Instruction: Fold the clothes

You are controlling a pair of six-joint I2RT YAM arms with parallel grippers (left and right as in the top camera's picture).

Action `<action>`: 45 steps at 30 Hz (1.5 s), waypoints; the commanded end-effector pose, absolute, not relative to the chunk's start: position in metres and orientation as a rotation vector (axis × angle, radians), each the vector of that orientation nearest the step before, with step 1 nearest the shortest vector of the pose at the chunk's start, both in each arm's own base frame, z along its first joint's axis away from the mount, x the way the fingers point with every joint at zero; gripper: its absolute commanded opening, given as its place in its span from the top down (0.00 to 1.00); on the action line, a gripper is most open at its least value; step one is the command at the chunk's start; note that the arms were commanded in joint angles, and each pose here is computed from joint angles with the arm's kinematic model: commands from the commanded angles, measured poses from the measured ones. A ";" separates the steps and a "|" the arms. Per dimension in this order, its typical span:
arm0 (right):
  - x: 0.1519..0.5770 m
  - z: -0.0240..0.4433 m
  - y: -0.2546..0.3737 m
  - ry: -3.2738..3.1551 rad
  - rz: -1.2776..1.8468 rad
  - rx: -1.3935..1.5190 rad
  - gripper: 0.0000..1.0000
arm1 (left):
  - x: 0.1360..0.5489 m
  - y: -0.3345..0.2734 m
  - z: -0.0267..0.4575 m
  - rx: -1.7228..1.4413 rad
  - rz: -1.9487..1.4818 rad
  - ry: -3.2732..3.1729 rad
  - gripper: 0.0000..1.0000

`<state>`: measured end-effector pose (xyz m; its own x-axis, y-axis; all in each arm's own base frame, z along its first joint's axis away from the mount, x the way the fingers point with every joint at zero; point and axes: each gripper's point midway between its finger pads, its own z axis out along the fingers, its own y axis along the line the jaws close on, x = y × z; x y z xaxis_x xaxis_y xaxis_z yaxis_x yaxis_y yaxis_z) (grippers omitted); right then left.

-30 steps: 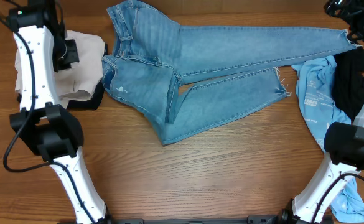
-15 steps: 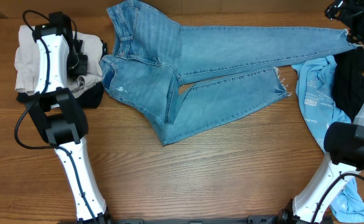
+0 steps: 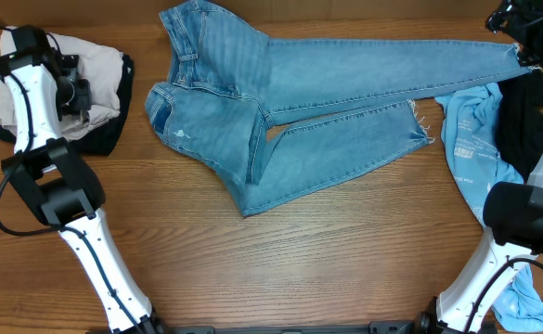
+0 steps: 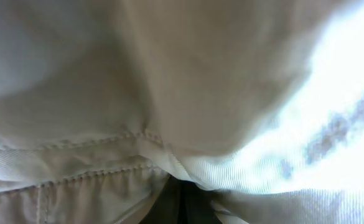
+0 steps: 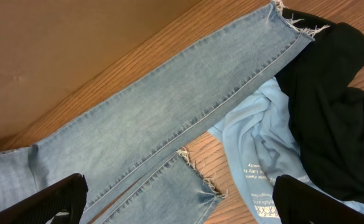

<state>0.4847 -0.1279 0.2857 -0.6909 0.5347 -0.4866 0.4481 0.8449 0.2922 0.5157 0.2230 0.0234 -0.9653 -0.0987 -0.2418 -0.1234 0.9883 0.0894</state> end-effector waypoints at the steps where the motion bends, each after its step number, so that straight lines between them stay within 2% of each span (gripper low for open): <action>1: 0.485 0.286 -0.131 2.445 0.178 0.713 0.00 | 0.488 0.246 -0.029 -0.262 0.196 3.011 0.96; 3: 0.485 0.286 -0.131 2.446 0.178 0.714 0.00 | 0.490 0.250 -0.020 -0.366 0.235 2.986 0.87; 6: 0.485 0.286 -0.131 2.446 0.178 0.713 0.00 | 0.494 0.248 0.018 -0.387 0.210 2.946 0.55; 7: 0.485 0.286 -0.131 2.446 0.178 0.713 0.00 | 0.496 0.248 0.037 -0.386 0.218 2.925 0.50; 11: 0.484 0.286 -0.130 2.447 0.179 0.714 0.00 | 0.498 0.237 0.144 -0.356 0.187 2.775 0.37; 14: 0.484 0.285 -0.130 2.449 0.179 0.715 0.00 | 0.493 0.180 0.226 -0.235 -0.069 2.636 0.34; 17: 0.485 0.286 -0.130 2.446 0.179 0.714 0.00 | 0.484 0.124 0.273 -0.064 -0.174 2.572 0.29; 19: 0.485 0.286 -0.131 2.446 0.178 0.714 0.00 | 0.475 0.085 0.286 0.025 -0.209 2.582 0.27; 21: 0.485 0.286 -0.131 2.445 0.178 0.713 0.00 | 0.470 0.042 0.277 0.147 -0.247 2.647 0.27; 26: 0.485 0.287 -0.132 2.442 0.176 0.714 0.00 | 0.480 -0.011 0.221 0.362 -0.188 2.778 0.27; 32: 0.484 0.286 -0.132 2.446 0.177 0.717 0.00 | 0.510 -0.005 0.143 0.367 -0.185 2.837 0.26; 35: 0.484 0.286 -0.132 2.447 0.178 0.717 0.00 | 0.527 0.004 0.115 0.373 -0.184 2.820 0.17; 37: 0.483 0.285 -0.131 2.450 0.179 0.719 0.00 | 0.531 0.005 0.091 0.386 -0.195 2.845 0.15; 43: 0.483 0.285 -0.132 2.451 0.178 0.720 0.00 | 0.520 0.004 0.010 0.382 -0.254 3.004 0.16; 45: 0.484 0.286 -0.132 2.446 0.178 0.718 0.00 | 0.510 0.003 0.004 0.382 -0.271 3.049 0.21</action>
